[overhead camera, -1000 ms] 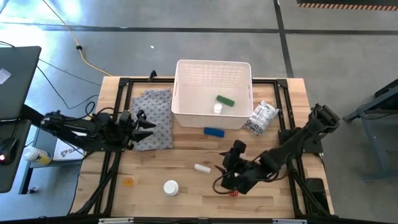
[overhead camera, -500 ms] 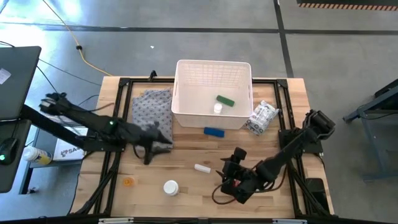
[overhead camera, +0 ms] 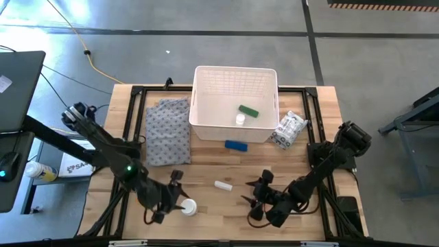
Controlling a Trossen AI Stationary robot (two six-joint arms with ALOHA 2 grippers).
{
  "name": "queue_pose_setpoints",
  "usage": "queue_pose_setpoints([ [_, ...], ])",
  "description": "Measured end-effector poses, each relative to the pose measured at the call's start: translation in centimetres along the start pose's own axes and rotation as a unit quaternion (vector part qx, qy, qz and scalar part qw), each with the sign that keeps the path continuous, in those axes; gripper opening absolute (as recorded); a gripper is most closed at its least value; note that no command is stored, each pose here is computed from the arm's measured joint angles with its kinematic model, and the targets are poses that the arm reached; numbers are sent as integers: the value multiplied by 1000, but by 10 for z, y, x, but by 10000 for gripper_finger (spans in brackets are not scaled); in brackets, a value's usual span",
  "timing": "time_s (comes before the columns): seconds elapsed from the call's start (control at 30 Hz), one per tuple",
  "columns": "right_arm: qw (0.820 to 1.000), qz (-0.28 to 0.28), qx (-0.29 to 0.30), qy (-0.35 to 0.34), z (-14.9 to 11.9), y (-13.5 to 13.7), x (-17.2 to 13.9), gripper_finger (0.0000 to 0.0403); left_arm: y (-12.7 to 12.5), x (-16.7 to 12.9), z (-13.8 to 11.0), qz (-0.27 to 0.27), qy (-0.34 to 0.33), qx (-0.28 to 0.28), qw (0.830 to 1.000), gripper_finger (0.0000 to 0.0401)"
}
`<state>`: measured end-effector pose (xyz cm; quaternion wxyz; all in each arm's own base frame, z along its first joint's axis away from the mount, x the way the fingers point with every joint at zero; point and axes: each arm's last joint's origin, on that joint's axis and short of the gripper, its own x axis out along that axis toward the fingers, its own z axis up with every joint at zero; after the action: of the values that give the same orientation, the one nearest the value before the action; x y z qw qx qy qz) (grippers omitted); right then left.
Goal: Pick & place medical supplies in basket/bin
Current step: Put the white pill bottle into the white bin
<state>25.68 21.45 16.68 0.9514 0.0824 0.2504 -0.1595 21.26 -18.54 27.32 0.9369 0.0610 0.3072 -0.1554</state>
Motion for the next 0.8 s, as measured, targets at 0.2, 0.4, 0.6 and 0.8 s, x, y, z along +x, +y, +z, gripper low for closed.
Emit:
queue_pose_setpoints([
  [0.2,998,20,-17,-56,0,7,-5,240,-11,20,-6,-11,15,-20,1000,226],
  [0.4,997,24,-22,-69,2,9,-6,240,-13,24,-7,-17,24,-53,998,299],
  [0.6,997,22,-25,-68,2,9,-6,240,-13,25,-9,-22,34,-64,997,380],
  [0.8,997,20,-27,-67,2,8,-6,240,-14,36,-18,3,62,-52,997,394],
])
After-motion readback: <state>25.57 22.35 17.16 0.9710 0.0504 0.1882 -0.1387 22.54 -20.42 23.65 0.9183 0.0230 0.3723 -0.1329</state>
